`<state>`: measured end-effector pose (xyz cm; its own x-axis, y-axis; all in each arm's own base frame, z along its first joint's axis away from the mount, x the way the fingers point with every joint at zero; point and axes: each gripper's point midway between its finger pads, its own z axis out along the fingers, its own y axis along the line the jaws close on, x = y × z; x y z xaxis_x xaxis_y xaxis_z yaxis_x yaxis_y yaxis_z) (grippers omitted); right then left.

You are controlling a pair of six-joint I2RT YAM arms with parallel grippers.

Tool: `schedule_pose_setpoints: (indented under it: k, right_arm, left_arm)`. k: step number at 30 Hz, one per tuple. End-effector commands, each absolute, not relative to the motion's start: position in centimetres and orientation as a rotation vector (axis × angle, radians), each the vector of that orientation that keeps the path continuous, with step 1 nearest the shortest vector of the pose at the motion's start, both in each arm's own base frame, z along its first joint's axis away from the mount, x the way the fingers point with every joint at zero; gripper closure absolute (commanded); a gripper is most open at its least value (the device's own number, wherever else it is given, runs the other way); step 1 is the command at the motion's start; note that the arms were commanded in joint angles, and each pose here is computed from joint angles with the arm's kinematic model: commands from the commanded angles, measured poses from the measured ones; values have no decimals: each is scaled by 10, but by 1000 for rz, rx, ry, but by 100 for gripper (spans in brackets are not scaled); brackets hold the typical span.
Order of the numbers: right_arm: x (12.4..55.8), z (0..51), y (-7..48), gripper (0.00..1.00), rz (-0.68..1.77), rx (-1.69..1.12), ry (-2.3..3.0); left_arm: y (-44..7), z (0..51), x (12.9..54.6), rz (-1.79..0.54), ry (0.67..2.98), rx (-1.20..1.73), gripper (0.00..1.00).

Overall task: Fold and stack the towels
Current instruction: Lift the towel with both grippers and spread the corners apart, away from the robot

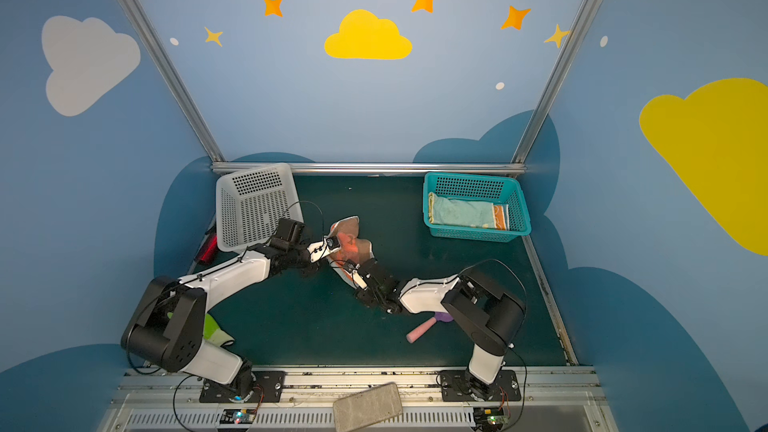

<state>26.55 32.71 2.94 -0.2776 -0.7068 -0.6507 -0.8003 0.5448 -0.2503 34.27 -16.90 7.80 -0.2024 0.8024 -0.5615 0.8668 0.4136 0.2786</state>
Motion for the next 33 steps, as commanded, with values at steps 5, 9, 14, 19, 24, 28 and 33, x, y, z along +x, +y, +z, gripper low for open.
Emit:
schedule_pose_setpoints:
  k: [5,9,14,19,24,28,33]
  right_arm:
    - [271,10,295,59,86,-1183,2144]
    - [282,28,296,100,76,-1187,2164]
    - [312,95,293,100,126,-1093,2172]
    - [344,189,279,100,206,-985,2105]
    - [364,270,267,100,125,-965,1956]
    - [368,332,260,100,145,-895,1854]
    - [348,390,260,100,195,-914,1625]
  left_arm:
    - [-168,102,349,-111,2002,1325,97]
    - [-176,116,350,-147,1962,1286,97]
    - [-183,149,370,-47,1945,1075,96]
    - [-194,202,383,-47,1957,881,96]
    - [-198,270,396,-112,1981,675,96]
    - [-207,326,391,-168,1933,660,96]
    - [-211,387,368,-253,1825,615,96]
